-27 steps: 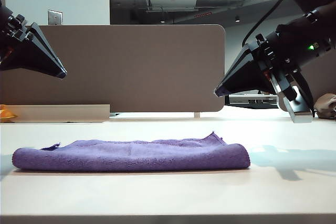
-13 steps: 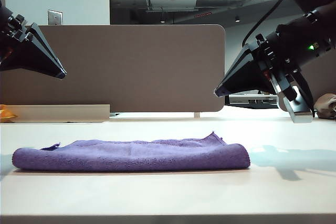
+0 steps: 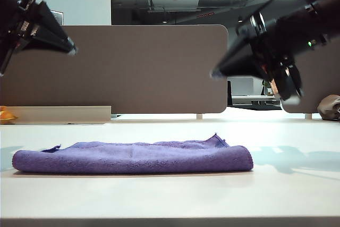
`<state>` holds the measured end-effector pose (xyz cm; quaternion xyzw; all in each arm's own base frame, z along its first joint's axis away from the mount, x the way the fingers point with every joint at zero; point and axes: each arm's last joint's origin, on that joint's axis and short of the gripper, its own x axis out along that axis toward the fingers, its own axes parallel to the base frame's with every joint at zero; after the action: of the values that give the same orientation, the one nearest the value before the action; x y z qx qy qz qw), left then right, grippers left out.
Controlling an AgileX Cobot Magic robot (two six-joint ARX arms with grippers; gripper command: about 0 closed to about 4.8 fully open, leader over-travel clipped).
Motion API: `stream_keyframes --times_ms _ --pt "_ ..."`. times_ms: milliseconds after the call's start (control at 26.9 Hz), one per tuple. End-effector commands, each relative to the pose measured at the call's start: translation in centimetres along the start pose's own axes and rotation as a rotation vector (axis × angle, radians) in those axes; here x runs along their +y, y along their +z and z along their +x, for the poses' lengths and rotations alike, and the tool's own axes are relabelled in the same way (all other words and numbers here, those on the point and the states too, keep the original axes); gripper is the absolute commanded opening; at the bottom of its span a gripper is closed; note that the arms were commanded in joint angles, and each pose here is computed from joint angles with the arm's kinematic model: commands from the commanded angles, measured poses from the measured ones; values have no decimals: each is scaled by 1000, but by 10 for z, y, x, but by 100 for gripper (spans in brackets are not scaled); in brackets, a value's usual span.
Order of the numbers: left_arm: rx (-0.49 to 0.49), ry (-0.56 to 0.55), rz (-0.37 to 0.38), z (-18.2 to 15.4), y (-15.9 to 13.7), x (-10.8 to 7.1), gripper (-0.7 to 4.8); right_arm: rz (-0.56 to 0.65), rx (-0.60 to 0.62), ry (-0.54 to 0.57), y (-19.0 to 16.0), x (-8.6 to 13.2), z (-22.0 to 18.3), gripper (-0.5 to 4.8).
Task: Fold the bottom of the cloth upward, then fold it vertically to form a square shape.
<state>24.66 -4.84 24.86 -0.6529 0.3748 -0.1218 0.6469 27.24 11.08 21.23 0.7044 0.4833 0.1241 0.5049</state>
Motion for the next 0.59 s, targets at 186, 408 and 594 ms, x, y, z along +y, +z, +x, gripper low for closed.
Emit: stream_keyframes --times_ms 186,408,594 --pt "61 -90 587 -1 -3 -8 -6 -713 219 234 -16 25 -5 -1" --pt "170 -134 643 -1 -6 -8 -6 -866 250 308 -20 31 -7 -1" --pt "169 -145 737 -1 -6 -8 -5 -912 221 325 -20 32 -7 -1"
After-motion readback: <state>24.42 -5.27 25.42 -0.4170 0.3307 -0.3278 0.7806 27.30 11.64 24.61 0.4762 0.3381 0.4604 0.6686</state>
